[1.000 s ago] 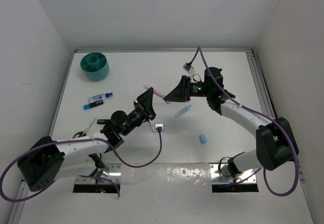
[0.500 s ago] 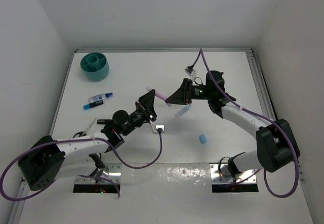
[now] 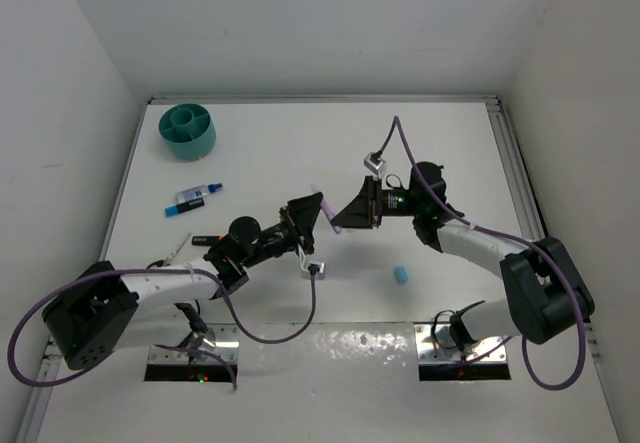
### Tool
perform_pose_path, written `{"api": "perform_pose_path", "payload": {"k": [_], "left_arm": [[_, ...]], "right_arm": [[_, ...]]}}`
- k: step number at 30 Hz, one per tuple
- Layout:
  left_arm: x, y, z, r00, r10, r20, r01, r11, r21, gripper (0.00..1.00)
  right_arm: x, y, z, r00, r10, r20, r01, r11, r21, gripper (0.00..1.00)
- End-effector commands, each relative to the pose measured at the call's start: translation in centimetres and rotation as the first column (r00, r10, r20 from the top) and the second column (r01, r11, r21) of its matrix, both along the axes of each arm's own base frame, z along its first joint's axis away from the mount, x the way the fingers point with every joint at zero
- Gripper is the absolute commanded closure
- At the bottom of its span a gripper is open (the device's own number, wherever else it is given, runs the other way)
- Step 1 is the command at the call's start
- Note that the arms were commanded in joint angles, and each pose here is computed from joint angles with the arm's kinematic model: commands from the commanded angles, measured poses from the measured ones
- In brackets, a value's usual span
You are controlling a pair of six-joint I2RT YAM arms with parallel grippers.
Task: Sort the stationery into containers
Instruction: Close the pen cap on the pen.
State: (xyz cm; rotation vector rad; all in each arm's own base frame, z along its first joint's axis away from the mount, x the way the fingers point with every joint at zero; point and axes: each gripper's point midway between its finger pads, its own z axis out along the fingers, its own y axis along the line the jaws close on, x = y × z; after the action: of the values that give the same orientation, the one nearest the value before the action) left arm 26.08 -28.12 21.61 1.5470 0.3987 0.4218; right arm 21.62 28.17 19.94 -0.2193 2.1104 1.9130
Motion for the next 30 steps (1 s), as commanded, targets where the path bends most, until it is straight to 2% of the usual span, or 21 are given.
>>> {"api": "perform_pose_path", "payload": {"k": [1,3,11,15,19,21,26,30], "left_arm": [[-7.1,-4.4,-0.2,0.908,-0.419,0.025,0.419,0.908,0.004,1.0],[-7.4,-4.5,-0.8,0.894,-0.447,0.033,0.446,0.894,0.026,1.0],[-7.5,-4.4,-1.7,0.888,-0.458,0.048,0.456,0.889,0.044,1.0],[-7.6,-4.2,-2.2,0.889,-0.458,-0.01,0.458,0.889,0.017,1.0],[-8.6,-4.6,-2.2,0.866,-0.498,-0.041,0.499,0.867,-0.005,1.0],[-8.6,-4.7,-2.4,0.863,-0.5,-0.072,0.5,0.866,-0.017,1.0],[-7.0,-5.5,-1.9,0.842,-0.462,-0.277,0.449,0.886,-0.114,1.0],[-6.9,-5.5,-3.1,0.822,-0.447,-0.353,0.433,0.893,-0.124,1.0]], "right_arm": [[0.9,0.2,2.1,0.993,-0.055,0.104,0.047,0.996,0.074,1.0],[0.5,0.0,0.8,0.996,-0.06,0.061,0.058,0.998,0.035,1.0],[1.9,-1.0,0.5,0.981,-0.169,0.092,0.17,0.985,-0.008,1.0],[4.0,-1.2,0.2,0.963,-0.262,0.067,0.263,0.965,-0.014,1.0],[5.4,-0.7,0.2,0.958,-0.284,0.038,0.283,0.959,0.008,1.0],[5.6,-0.5,0.2,0.96,-0.279,0.013,0.279,0.96,0.02,1.0],[6.4,0.0,-0.2,0.965,-0.261,-0.025,0.261,0.965,0.013,1.0],[6.6,0.0,-0.6,0.965,-0.257,-0.049,0.257,0.966,-0.003,0.86]]}}
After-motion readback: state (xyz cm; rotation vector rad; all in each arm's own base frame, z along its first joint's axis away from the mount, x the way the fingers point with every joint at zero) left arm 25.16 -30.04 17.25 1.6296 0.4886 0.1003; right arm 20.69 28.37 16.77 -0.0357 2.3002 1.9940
